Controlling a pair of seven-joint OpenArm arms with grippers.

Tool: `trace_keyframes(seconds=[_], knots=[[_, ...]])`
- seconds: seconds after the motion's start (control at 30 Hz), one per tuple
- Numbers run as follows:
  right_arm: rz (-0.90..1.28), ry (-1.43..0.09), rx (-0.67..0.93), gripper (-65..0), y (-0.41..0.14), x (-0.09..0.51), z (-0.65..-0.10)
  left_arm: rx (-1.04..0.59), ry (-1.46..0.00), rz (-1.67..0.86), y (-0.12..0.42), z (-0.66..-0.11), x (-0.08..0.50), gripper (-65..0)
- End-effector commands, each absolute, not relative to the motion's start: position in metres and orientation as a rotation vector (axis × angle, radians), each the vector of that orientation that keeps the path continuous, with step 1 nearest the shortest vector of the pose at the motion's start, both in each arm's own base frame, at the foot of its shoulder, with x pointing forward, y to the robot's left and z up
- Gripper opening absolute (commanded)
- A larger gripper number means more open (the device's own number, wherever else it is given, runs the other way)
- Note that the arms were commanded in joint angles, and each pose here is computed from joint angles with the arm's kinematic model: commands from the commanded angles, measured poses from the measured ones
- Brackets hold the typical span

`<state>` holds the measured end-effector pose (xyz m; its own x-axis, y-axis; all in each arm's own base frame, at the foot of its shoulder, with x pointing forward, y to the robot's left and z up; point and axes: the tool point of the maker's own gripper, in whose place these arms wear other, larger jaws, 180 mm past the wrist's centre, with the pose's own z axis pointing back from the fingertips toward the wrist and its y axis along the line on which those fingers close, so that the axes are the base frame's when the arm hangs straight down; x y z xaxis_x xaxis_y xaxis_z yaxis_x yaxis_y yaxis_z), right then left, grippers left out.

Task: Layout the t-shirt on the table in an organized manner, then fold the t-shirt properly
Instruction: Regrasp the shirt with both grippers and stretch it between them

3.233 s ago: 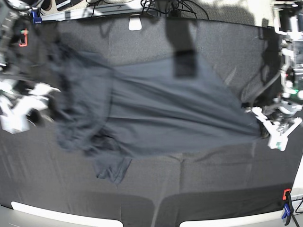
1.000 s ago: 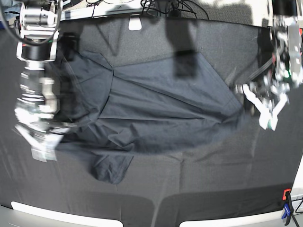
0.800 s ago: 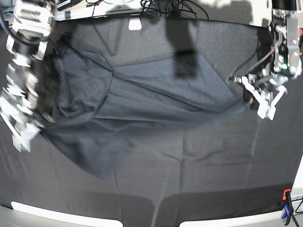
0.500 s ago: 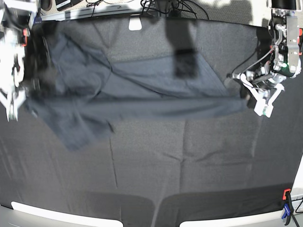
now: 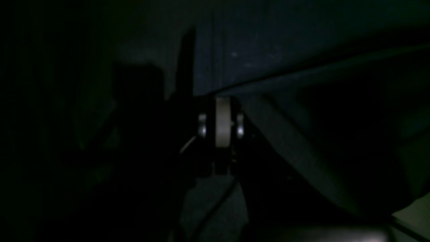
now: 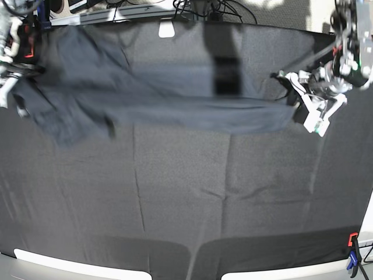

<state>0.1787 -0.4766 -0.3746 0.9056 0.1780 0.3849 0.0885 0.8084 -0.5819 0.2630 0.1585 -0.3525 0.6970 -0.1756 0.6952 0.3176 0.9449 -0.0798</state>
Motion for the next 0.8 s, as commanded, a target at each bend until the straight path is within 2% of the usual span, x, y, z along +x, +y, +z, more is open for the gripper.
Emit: trace_keyframes(seconds=[0.0,0.07,0.1,0.13,0.23,0.43,0.6,0.77], knots=[[0.053,-0.478,-0.694,-57.1,-0.49,0.188,-0.353,-0.171,-0.797,-0.285,0.164,-0.34,0.271,-65.0],[0.059,-0.492,-0.694,-40.4,-0.489,0.191,-0.352,-0.171,-0.8,-0.287,0.164,-0.339,0.271,-65.0],[0.059,-0.493,-0.695,-34.6,-0.489,0.191,-0.352,-0.171,-0.8,-0.287,0.164,-0.339,0.271,-65.0],[0.055,-0.488,-0.696,-31.6,-0.49,0.191,-0.351,-0.171,-0.8,-0.287,0.164,-0.339,0.271,-65.0],[0.06,-0.51,-0.698,-31.5,-0.488,0.196,-0.346,-0.171,-0.801,-0.287,0.164,-0.339,0.271,-65.0],[0.155,-0.748,-0.655,-31.6,-0.449,0.243,-0.298,-0.172,-0.801,-0.287,0.164,-0.339,0.271,-65.0],[0.204,-0.985,-0.435,-31.6,-0.391,0.282,-0.262,-0.172,-0.801,-0.287,0.164,-0.339,0.271,-65.0],[0.135,-1.09,-0.287,-31.6,-0.378,0.311,-0.252,-0.173,-0.809,-0.287,0.163,-0.338,0.272,-65.0]])
